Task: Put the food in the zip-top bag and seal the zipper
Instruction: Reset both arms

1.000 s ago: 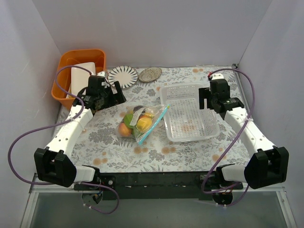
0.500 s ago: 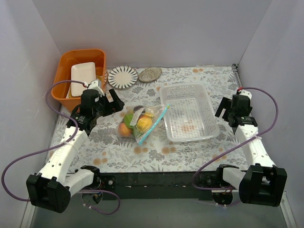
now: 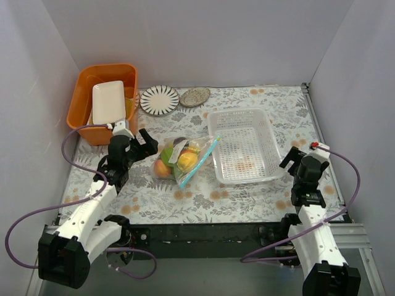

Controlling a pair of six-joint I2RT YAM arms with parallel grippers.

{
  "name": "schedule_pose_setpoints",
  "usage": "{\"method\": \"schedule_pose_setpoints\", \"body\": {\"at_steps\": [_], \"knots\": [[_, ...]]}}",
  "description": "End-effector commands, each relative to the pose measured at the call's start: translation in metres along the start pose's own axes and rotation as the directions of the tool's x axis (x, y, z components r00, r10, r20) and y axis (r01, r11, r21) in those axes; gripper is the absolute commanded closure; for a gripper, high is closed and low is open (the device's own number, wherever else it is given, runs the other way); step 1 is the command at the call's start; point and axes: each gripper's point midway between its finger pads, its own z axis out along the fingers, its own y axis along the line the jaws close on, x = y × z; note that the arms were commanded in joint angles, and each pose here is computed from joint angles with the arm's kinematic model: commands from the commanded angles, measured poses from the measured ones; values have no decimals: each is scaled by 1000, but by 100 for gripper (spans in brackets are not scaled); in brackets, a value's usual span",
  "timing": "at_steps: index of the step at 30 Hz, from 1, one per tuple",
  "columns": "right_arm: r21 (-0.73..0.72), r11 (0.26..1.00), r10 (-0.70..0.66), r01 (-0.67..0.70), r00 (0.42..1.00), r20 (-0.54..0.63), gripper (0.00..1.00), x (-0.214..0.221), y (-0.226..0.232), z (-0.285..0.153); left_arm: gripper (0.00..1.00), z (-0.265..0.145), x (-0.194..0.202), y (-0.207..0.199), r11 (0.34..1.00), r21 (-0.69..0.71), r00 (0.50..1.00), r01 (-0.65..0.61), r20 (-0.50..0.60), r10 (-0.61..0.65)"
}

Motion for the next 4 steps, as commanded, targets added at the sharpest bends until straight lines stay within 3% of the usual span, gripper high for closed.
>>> {"method": "schedule_pose_setpoints", "body": {"at_steps": [1,4], "knots": [[40,999,-15,10,991,136,2,-19,-9,3,2,-13,-17,-4,998,46,989,46,140,-52],[75,997,-6,-3,992,124,2,-15,-14,7,2,-14,-26,12,994,-40,974,106,205,-96]]}}
